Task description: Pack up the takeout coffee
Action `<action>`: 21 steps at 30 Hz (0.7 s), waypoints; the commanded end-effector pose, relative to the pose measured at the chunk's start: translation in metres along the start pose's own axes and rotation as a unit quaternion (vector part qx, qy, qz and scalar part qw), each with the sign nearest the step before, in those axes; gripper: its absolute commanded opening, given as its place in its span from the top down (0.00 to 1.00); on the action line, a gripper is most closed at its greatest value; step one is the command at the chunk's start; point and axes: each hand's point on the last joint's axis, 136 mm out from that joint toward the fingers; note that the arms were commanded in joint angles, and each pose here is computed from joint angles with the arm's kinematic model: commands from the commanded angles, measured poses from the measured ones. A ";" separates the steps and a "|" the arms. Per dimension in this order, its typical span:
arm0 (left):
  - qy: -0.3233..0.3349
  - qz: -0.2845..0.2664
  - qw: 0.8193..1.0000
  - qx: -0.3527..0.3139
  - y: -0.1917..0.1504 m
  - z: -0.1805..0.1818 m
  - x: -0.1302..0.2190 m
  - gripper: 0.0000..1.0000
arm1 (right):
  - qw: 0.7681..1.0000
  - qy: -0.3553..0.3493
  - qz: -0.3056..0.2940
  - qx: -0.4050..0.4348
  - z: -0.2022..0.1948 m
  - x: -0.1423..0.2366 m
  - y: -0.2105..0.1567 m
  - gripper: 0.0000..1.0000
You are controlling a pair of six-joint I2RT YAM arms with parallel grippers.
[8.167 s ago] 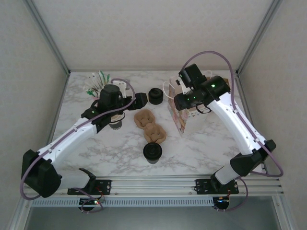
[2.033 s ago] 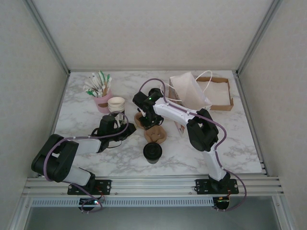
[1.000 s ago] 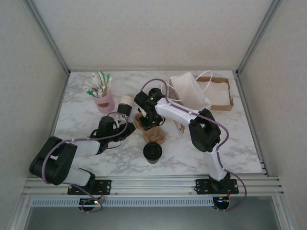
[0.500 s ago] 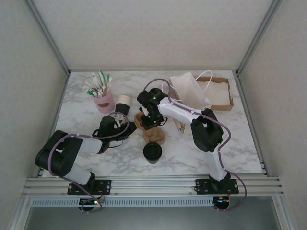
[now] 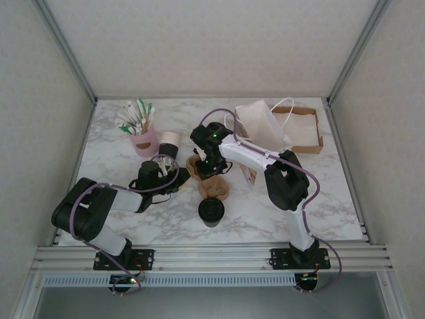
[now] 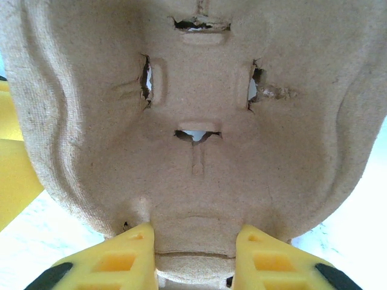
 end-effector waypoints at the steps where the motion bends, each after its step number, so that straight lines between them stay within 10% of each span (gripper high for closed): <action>1: -0.020 0.006 1.000 -0.006 -0.001 -0.007 -0.002 0.53 | 1.000 0.020 -0.008 0.002 0.008 0.011 0.000 0.72; 21: 0.001 0.009 1.000 -0.001 -0.005 0.010 -0.007 0.54 | 0.999 0.042 -0.025 0.001 0.014 0.025 0.004 0.72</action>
Point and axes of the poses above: each hand's point on the last joint's axis, 136 mm out from that joint toward the fingers, its own x axis back along the fingers, its own z axis along the line the jaws close on, y = z × x, and after that the axes turned 4 degrees about -x, right-handed
